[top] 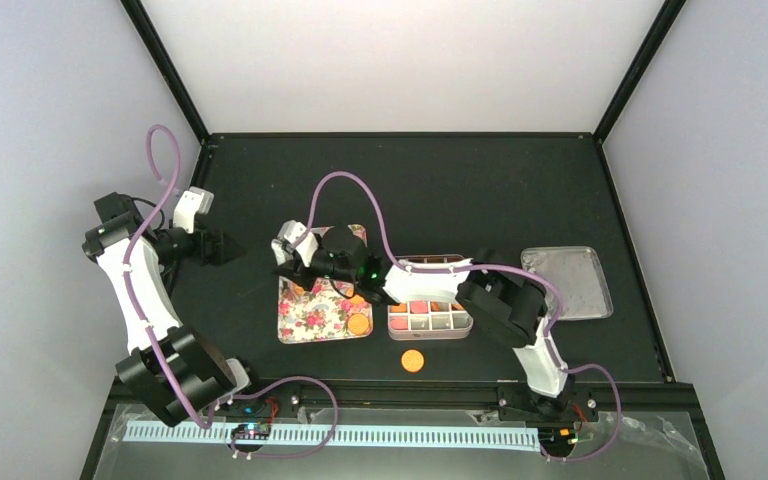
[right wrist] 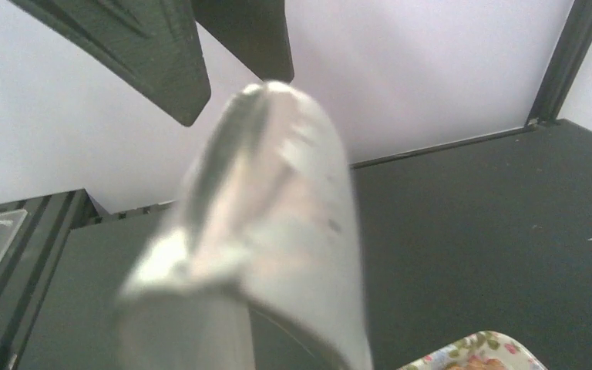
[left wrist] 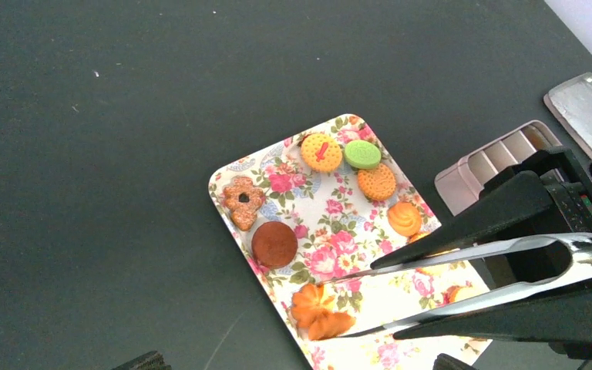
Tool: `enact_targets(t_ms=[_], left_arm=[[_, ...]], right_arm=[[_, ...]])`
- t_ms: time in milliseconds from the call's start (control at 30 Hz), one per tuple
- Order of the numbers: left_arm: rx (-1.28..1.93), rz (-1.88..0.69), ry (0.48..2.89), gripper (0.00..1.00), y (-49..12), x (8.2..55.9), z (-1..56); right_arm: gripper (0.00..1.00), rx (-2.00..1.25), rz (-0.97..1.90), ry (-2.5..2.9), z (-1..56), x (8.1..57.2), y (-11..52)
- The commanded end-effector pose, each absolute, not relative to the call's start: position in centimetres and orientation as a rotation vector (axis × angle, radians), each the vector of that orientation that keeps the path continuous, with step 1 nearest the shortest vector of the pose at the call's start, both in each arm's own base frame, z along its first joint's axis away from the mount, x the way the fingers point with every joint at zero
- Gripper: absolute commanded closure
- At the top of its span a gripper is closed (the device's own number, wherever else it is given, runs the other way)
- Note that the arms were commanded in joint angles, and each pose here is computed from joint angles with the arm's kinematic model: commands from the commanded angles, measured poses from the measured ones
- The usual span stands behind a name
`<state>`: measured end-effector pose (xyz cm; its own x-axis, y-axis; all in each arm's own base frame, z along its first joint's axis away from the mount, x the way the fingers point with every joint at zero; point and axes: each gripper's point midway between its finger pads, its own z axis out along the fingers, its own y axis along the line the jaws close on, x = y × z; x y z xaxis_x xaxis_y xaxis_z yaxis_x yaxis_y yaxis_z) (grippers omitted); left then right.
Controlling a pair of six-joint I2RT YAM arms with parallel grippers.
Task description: Pack the cookies
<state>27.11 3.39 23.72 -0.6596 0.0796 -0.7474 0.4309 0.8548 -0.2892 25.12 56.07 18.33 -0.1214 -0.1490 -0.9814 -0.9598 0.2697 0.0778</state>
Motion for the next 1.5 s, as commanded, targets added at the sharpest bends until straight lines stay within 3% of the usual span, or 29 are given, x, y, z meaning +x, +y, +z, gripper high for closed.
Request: enact_targets(t_ms=[0,100,467,1033,1300,1467], left_arm=[[0.404,-0.602,2.184,0.09,2.8,27.0,25.3],[0.406,-0.630,2.173,0.10,2.5,26.8,25.5],[0.428,-0.662,2.147,0.11,1.7,26.3,26.1],[0.340,-0.650,2.176,0.11,3.0,26.9,26.5],[0.323,-0.620,2.185,0.11,4.2,26.9,26.6],[0.330,-0.602,2.190,0.11,4.5,26.6,26.6]], right_arm=[[0.68,-1.052,0.960,1.532,18.9,25.0,54.7],[0.78,-1.036,0.929,1.553,19.1,25.3,53.9],[0.99,-0.993,0.846,1.556,20.9,24.8,49.9],[0.87,-0.932,0.895,1.432,25.3,28.3,56.1],[0.84,-0.969,0.887,1.435,22.9,29.7,59.3],[0.76,-1.014,0.885,1.444,21.2,29.3,59.4]])
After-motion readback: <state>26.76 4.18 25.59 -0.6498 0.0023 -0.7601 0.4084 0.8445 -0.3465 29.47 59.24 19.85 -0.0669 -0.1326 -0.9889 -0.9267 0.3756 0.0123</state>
